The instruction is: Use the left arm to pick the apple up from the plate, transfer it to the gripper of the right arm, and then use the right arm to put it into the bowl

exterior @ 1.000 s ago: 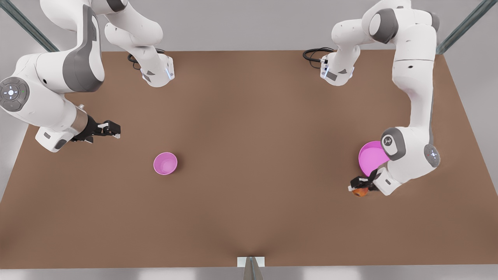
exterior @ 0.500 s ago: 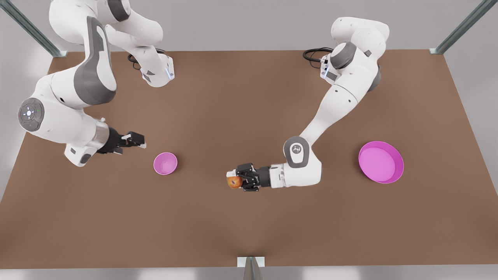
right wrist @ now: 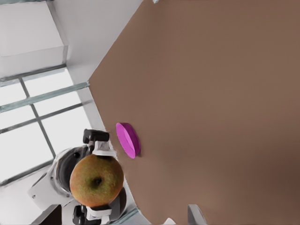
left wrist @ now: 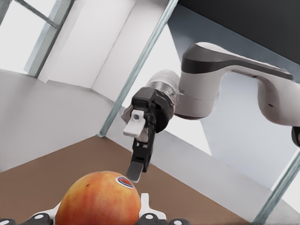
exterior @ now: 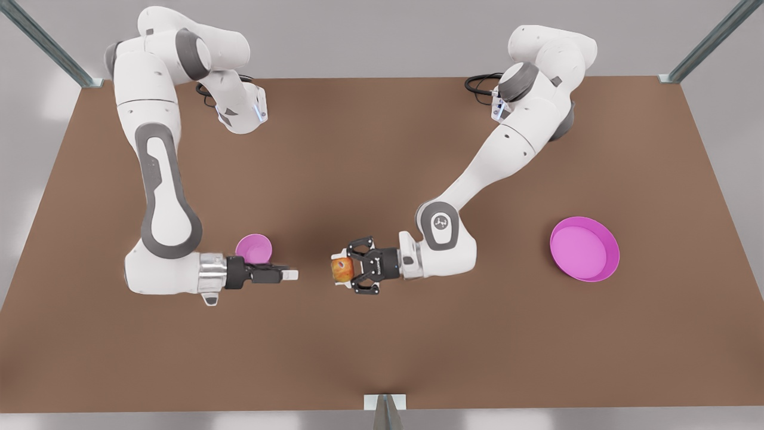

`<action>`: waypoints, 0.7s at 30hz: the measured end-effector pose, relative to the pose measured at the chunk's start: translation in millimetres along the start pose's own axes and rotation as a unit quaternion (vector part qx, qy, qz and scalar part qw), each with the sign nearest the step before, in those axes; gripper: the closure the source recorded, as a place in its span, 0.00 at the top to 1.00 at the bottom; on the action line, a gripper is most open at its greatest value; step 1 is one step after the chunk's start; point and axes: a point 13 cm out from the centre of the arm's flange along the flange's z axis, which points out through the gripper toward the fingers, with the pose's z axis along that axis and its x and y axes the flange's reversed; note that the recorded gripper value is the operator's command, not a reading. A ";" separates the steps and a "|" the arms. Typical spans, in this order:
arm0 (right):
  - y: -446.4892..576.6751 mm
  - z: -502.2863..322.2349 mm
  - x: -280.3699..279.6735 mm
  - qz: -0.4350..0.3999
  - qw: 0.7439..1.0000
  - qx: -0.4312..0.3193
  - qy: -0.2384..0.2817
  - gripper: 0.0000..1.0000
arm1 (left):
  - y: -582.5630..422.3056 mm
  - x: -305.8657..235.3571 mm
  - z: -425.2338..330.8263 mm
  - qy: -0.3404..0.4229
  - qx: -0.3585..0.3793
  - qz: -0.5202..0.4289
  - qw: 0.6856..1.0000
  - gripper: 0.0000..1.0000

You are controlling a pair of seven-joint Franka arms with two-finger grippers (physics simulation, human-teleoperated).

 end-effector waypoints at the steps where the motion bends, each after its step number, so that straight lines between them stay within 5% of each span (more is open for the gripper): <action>1: -0.9 2.7 -4.2 0.003 1.000 -0.013 -0.001 1.00 | 0.3 4.9 2.7 -0.003 0.001 0.008 1.000 0.67; 21: 7.0 52.4 6.4 -0.114 0.985 -0.122 0.039 1.00 | -3.0 21.9 16.3 -0.019 0.004 0.182 0.983 0.68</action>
